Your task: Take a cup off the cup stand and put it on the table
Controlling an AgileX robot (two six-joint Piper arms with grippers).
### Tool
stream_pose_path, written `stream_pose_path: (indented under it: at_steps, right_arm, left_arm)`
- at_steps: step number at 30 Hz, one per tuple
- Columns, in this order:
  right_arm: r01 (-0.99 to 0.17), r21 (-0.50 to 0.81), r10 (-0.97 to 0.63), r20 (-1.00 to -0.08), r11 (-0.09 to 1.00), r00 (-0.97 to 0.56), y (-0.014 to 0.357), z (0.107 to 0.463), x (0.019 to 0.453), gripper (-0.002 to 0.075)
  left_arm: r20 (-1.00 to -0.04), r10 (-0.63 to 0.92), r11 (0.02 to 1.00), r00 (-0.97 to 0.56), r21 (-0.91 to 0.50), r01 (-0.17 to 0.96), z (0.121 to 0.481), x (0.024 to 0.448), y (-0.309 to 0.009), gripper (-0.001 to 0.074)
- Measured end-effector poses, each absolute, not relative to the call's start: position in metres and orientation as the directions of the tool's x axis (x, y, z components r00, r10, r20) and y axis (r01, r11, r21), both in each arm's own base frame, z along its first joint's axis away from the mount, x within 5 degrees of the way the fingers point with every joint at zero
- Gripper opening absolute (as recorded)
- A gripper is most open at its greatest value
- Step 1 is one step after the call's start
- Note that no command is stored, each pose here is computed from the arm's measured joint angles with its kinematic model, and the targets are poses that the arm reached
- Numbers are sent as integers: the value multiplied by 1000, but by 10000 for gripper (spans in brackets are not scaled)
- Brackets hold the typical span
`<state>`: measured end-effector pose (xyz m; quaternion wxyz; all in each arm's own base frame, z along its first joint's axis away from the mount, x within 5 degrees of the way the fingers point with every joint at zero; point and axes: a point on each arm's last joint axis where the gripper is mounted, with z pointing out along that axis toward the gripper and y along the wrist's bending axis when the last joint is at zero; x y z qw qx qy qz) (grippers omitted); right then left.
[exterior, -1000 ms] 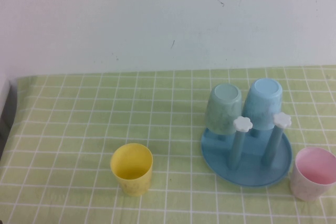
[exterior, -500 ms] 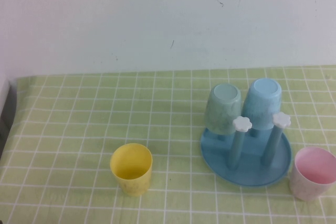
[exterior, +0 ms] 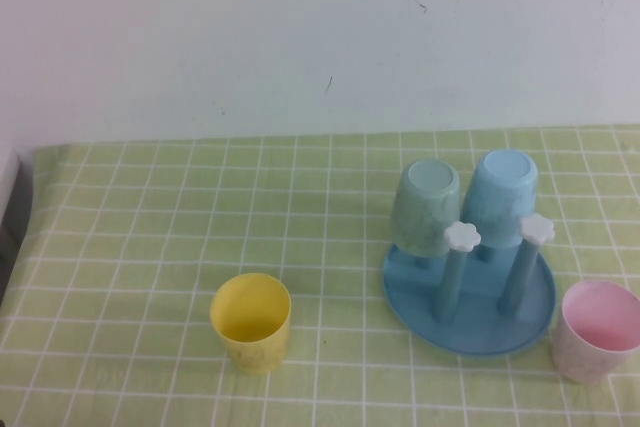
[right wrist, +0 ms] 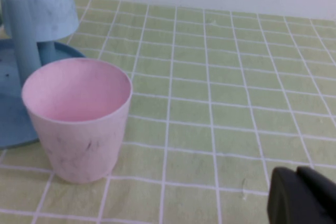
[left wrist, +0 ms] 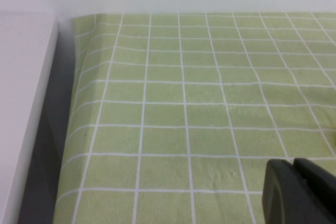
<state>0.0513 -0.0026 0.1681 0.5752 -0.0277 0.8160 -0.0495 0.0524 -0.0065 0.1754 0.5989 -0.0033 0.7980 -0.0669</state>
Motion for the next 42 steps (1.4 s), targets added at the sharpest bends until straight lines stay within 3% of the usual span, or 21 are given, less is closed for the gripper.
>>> stream_pose_path:
  at_steps: [16,25,42]
  right_arm:
    - [62,-23,-1,-940,998,-340,-4,167,51,-3]
    - [47,-99,-76,-934,994,-348,-5,167,51,-3]
    - [57,-97,-71,-933,994,-352,-5,167,51,-3]
  left_arm:
    - [-955,-85,991,-283,-111,75,175,52,-7,-2]
    - [-955,-85,991,-283,-111,75,175,52,-7,-2]
    - [-955,-88,991,-283,-113,74,175,52,-7,-2]
